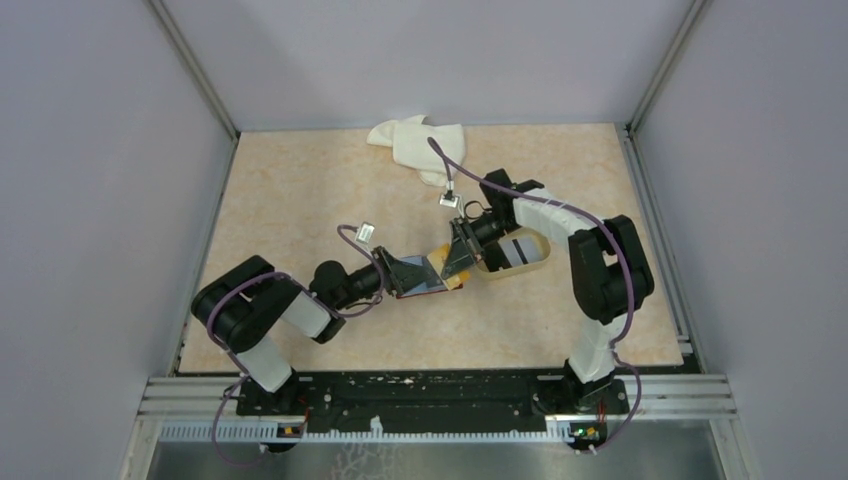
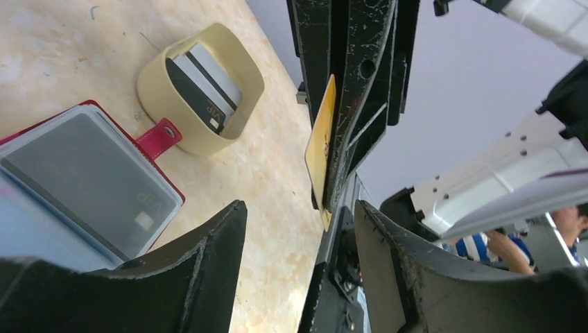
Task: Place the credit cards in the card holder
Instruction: Insert the credit card into the card holder.
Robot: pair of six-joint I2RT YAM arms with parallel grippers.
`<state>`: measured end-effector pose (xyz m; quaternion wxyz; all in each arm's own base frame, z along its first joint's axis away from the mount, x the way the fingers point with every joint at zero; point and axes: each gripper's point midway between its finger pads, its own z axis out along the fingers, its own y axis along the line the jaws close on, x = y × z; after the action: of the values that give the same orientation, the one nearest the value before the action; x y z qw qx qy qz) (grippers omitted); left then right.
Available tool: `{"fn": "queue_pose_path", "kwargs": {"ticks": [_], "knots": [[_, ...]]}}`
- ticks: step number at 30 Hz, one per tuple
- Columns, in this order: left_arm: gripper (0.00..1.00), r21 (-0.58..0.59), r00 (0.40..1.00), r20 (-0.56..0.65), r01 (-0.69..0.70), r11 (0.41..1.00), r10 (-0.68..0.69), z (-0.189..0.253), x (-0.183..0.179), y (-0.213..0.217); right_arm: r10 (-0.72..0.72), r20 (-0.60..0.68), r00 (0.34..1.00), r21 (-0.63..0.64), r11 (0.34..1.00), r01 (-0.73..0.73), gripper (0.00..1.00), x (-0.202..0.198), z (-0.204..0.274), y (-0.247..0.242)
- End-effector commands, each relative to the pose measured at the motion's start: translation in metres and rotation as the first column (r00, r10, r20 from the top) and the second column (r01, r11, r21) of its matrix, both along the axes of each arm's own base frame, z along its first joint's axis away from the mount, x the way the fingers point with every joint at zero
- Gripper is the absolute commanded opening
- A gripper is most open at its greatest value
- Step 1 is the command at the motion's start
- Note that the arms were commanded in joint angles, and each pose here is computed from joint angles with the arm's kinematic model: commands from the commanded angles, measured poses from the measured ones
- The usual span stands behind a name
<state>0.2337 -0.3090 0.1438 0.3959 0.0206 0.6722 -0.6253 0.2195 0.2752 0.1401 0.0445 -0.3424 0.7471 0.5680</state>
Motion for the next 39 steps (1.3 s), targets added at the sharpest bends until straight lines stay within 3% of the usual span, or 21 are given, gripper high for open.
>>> {"fn": "queue_pose_path", "kwargs": {"ticks": [1, 6, 17, 19, 20, 21, 22, 25, 28, 31, 35, 37, 39], "knots": [[0.65, -0.069, 0.943, 0.294, 0.181, 0.981, -0.153, 0.052, -0.031, 0.005, 0.054, 0.071, 0.996, 0.076, 0.995, -0.059, 0.00, -0.004, 0.022, 0.005], [0.64, -0.073, 0.940, 0.302, 0.192, 0.979, -0.162, 0.053, -0.029, 0.008, 0.090, 0.086, 0.992, 0.064, 0.993, -0.096, 0.00, -0.010, 0.018, 0.008], [0.48, -0.098, 0.930, 0.292, 0.263, 0.960, -0.225, 0.062, -0.030, -0.001, 0.148, 0.092, 0.985, 0.022, 0.988, -0.151, 0.00, -0.021, 0.005, 0.016], [0.39, -0.097, 0.926, 0.301, 0.268, 0.959, -0.228, 0.064, -0.031, -0.001, 0.155, 0.095, 0.983, 0.013, 0.987, -0.157, 0.00, -0.022, 0.002, 0.017], [0.25, -0.095, 0.924, 0.306, 0.271, 0.958, -0.231, 0.065, -0.032, -0.001, 0.159, 0.096, 0.983, 0.010, 0.987, -0.160, 0.00, -0.023, 0.002, 0.018], [0.05, -0.092, 0.921, 0.310, 0.277, 0.956, -0.237, 0.065, -0.034, -0.001, 0.162, 0.099, 0.982, 0.009, 0.986, -0.164, 0.00, -0.024, 0.002, 0.019], [0.00, -0.089, 0.918, 0.314, 0.281, 0.956, -0.241, 0.065, -0.035, -0.001, 0.164, 0.100, 0.981, 0.006, 0.986, -0.165, 0.00, -0.024, 0.001, 0.019], [0.00, -0.071, 0.917, 0.326, 0.264, 0.962, -0.228, 0.061, -0.037, 0.004, 0.164, 0.122, 0.979, -0.009, 0.986, -0.164, 0.02, -0.023, 0.002, 0.017], [0.00, -0.048, 0.918, 0.330, 0.247, 0.968, -0.218, 0.054, -0.040, 0.015, 0.158, 0.183, 0.970, -0.040, 0.987, -0.153, 0.31, -0.018, 0.006, 0.015], [0.00, -0.017, 0.914, 0.346, 0.234, 0.972, -0.214, 0.048, -0.049, 0.030, 0.148, 0.279, 0.949, -0.061, 0.989, -0.137, 0.45, -0.012, 0.015, 0.011], [0.00, 0.035, 0.912, 0.347, 0.219, 0.975, -0.217, 0.037, -0.057, 0.043, 0.126, 0.444, 0.887, -0.091, 0.991, -0.095, 0.47, 0.001, 0.029, 0.004], [0.00, 0.071, 0.923, 0.320, 0.202, 0.977, -0.214, 0.027, -0.055, 0.047, 0.116, 0.570, 0.813, -0.092, 0.993, -0.077, 0.47, 0.008, 0.045, -0.001], [0.00, 0.114, 0.926, 0.312, 0.188, 0.976, -0.215, 0.019, -0.055, 0.050, 0.112, 0.706, 0.699, -0.090, 0.994, -0.069, 0.47, 0.017, 0.061, -0.007]]}}
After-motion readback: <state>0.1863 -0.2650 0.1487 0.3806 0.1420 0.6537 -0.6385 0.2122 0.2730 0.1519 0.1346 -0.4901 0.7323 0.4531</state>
